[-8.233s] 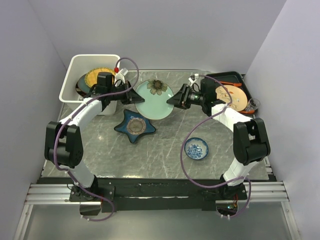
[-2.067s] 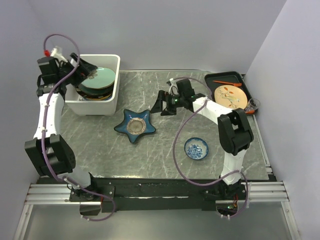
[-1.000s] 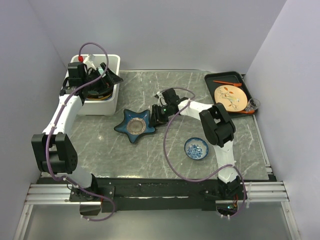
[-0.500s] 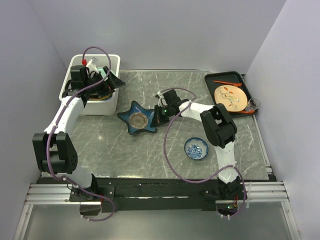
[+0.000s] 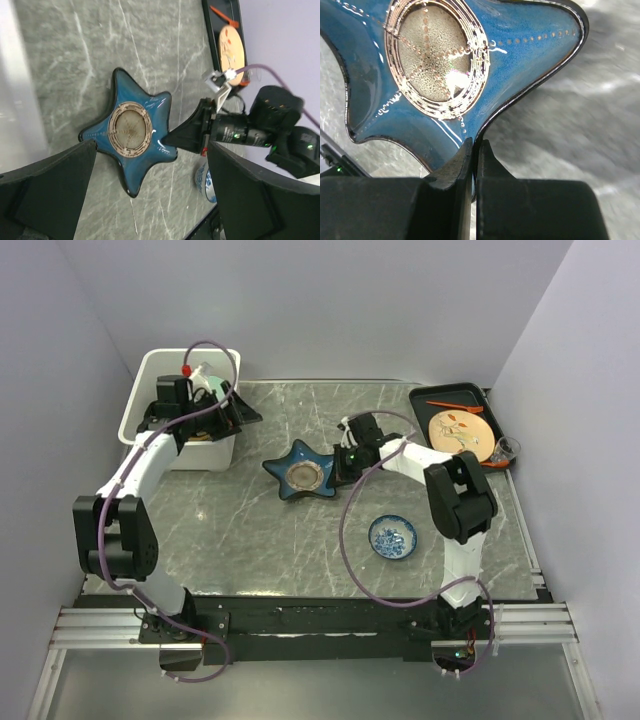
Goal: Place the plates into the plastic bin on the countertop
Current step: Pick up the plate at the center of the board, then place the plate in the plastic bin, then reset both arms
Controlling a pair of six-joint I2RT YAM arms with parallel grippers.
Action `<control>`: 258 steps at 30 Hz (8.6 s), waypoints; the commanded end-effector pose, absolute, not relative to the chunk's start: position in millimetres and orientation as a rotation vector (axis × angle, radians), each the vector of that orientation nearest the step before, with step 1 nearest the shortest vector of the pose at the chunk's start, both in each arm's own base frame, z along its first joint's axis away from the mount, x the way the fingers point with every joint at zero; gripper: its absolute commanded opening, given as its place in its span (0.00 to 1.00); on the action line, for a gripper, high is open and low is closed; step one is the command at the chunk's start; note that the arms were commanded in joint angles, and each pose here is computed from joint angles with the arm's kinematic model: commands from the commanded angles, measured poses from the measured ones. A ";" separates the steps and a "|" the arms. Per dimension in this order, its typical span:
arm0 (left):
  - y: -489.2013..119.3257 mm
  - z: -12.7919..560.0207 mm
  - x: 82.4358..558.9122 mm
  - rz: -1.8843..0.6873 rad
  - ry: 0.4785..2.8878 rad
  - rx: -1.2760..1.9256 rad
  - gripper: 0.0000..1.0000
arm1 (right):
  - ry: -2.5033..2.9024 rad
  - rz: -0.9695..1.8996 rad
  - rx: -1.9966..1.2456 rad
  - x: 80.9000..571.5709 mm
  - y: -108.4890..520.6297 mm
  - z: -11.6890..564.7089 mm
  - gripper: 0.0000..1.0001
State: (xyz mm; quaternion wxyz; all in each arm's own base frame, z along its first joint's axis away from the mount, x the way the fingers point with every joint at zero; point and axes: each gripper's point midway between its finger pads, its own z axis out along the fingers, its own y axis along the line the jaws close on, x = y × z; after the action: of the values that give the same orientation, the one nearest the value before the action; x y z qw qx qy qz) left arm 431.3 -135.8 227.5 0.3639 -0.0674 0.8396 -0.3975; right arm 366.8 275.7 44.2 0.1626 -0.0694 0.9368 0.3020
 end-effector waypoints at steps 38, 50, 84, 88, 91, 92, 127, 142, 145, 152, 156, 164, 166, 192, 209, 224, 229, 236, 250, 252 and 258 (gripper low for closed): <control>-231.7 182.0 425.4 -1.183 2.296 0.102 0.01 | 2.178 0.931 -0.253 379.5 253.0 233.5 0.00; -231.4 190.7 426.5 -1.182 2.264 0.091 0.01 | 2.168 0.995 -0.183 380.6 245.5 228.7 0.76; -228.0 253.2 455.3 -1.130 2.149 0.095 0.01 | 2.161 0.948 -0.077 382.5 213.9 219.1 1.00; -221.9 265.2 461.2 -1.133 2.103 0.065 0.01 | 2.163 0.953 -0.080 382.0 214.5 217.1 1.00; -216.4 277.4 464.7 -1.137 2.072 0.050 0.01 | 2.167 0.948 -0.079 383.0 213.8 216.2 1.00; -215.2 280.7 466.0 -1.136 2.064 0.049 0.01 | 2.174 0.945 -0.078 382.9 213.4 213.7 1.00; -60.2 372.0 494.4 -1.024 1.803 -0.186 0.01 | 2.217 0.966 -0.094 383.1 217.6 197.5 1.00; -7.0 385.4 499.7 -0.994 1.709 -0.337 0.01 | 2.225 0.969 -0.098 382.8 218.1 194.1 1.00; 4.4 385.4 501.7 -0.999 1.694 -0.367 0.01 | 2.233 0.975 -0.099 382.0 219.3 190.9 1.00; 26.9 389.1 506.2 -0.972 1.664 -0.412 0.01 | 2.236 0.976 -0.100 382.0 219.5 189.7 1.00; 42.7 386.9 508.2 -0.950 1.648 -0.466 0.01 | 2.241 0.980 -0.098 382.0 220.0 188.1 1.00; 66.2 374.1 515.0 -0.917 1.619 -0.581 0.01 | 2.250 0.980 -0.097 383.1 220.5 183.9 1.00; 71.3 370.3 517.0 -0.908 1.615 -0.608 0.01 | 2.254 0.977 -0.095 383.7 219.7 182.3 1.00; 119.4 287.5 556.7 -0.857 1.643 -0.855 0.01 | 2.283 0.954 -0.088 383.8 217.3 172.9 1.00; 108.8 239.6 540.5 -0.874 1.729 -0.909 0.18 | 2.304 0.965 -0.086 382.1 219.0 165.1 1.00; 103.1 239.3 516.0 -0.823 1.768 -0.911 0.60 | 2.313 0.969 -0.086 379.9 219.0 162.5 1.00; 102.4 265.2 504.3 -0.778 1.743 -0.877 0.78 | 2.314 0.972 -0.087 379.8 220.0 162.9 1.00; 104.8 316.5 483.9 -0.670 1.676 -0.806 0.95 | 2.309 0.971 -0.092 380.3 221.2 165.0 1.00; 75.7 386.2 457.7 -0.686 1.595 -0.557 0.99 | 2.289 0.944 -0.080 383.0 217.4 175.8 1.00; 68.8 391.1 457.2 -0.680 1.600 -0.516 0.99 | 2.291 0.927 -0.076 383.9 215.5 175.6 1.00; 34.6 392.2 464.0 -0.633 1.653 -0.412 0.99 | 2.274 0.855 -0.059 387.1 206.5 183.2 1.00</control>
State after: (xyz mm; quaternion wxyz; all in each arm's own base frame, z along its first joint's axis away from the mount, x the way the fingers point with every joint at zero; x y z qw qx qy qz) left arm 467.5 61.9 349.6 0.5714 -0.2559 0.7232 -0.2915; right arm 378.6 214.4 156.0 0.3032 -0.0153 0.8872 0.3474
